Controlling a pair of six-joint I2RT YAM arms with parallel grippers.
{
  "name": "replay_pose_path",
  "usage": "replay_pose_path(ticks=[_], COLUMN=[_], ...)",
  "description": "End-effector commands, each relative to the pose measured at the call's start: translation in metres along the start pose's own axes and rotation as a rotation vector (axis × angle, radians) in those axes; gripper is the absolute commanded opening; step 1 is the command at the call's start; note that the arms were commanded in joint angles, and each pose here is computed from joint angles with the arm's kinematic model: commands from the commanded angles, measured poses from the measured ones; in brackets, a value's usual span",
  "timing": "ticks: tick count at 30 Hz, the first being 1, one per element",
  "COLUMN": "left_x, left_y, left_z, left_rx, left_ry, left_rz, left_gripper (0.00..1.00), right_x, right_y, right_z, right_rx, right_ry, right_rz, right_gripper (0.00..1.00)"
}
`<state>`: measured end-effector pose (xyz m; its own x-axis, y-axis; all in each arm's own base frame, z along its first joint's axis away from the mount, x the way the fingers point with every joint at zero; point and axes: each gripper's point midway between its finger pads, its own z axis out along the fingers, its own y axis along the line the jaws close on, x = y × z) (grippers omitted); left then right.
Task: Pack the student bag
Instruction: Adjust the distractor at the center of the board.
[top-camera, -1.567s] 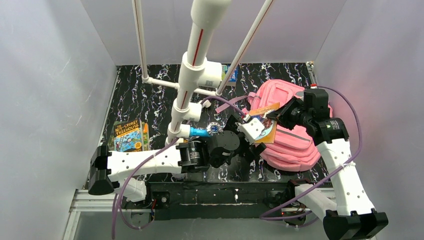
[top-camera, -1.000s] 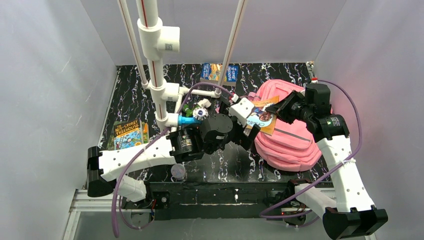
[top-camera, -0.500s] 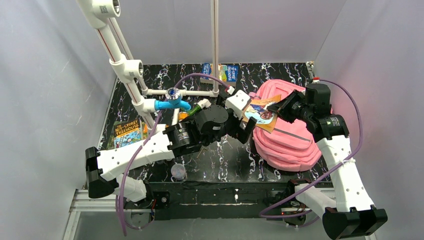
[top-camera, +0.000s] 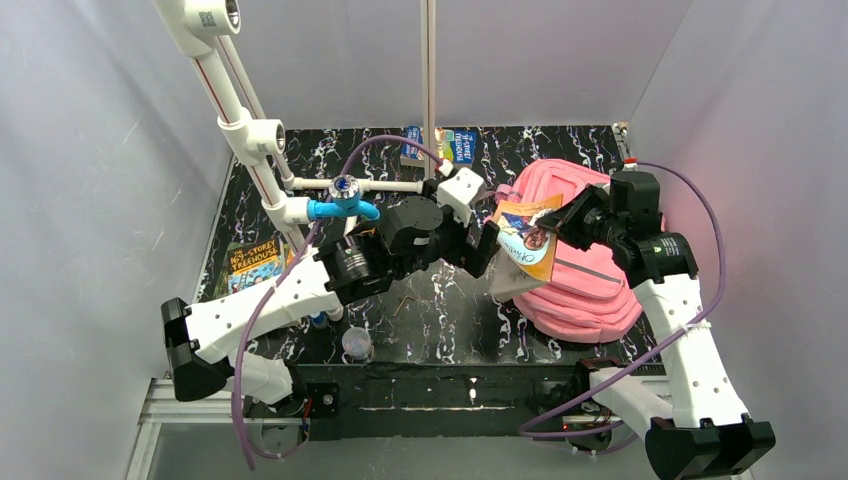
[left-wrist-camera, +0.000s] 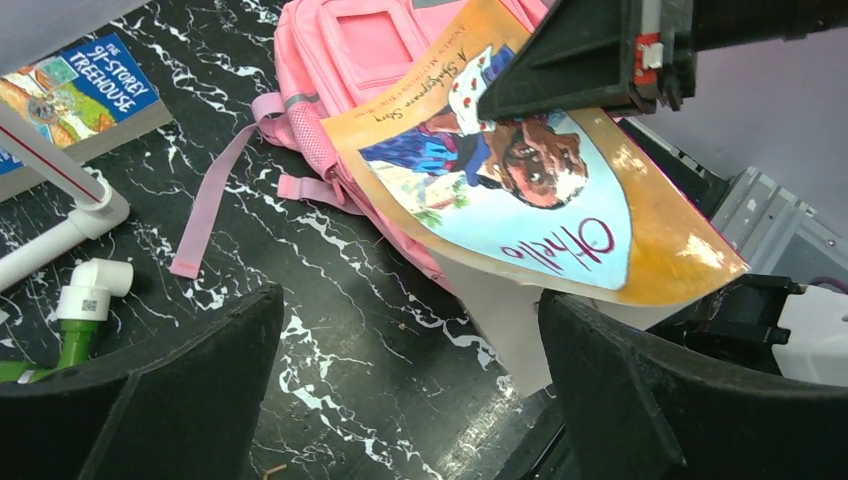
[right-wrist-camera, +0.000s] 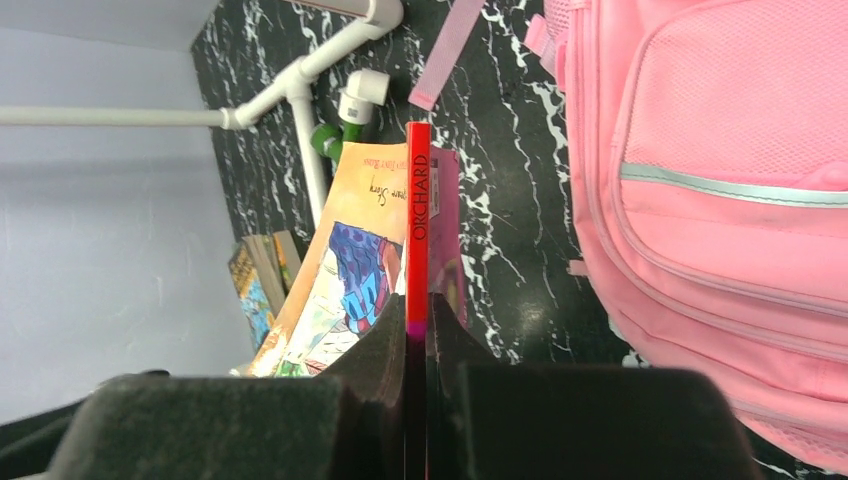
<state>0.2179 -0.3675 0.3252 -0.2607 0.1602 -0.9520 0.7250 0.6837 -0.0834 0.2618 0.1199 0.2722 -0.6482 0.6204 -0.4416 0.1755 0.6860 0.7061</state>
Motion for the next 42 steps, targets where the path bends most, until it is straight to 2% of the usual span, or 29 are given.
replay_pose_path(ticks=[1, 16, 30, 35, 42], left_x=[-0.014, -0.023, -0.032, -0.033, -0.028], left_y=[0.013, 0.047, 0.069, 0.087, 0.116], left_z=[-0.015, 0.006, 0.038, 0.049, 0.043], left_rx=[0.015, 0.045, 0.101, 0.081, 0.004], left_ry=[-0.026, 0.027, 0.046, 0.061, 0.066], left_rz=[-0.094, -0.129, -0.177, -0.203, -0.217], left_gripper=[0.98, 0.98, 0.98, 0.98, 0.98], right_x=[0.009, 0.004, 0.012, 0.011, 0.012], right_y=[-0.001, -0.031, -0.039, -0.039, -0.040], right_z=[-0.009, -0.007, -0.001, -0.001, 0.000], right_rx=[-0.016, 0.101, 0.109, 0.114, 0.114], right_ry=[0.021, -0.042, -0.016, -0.018, -0.013], right_rz=[-0.060, -0.088, -0.083, -0.091, -0.093], right_gripper=[0.01, 0.01, 0.01, 0.01, 0.01])
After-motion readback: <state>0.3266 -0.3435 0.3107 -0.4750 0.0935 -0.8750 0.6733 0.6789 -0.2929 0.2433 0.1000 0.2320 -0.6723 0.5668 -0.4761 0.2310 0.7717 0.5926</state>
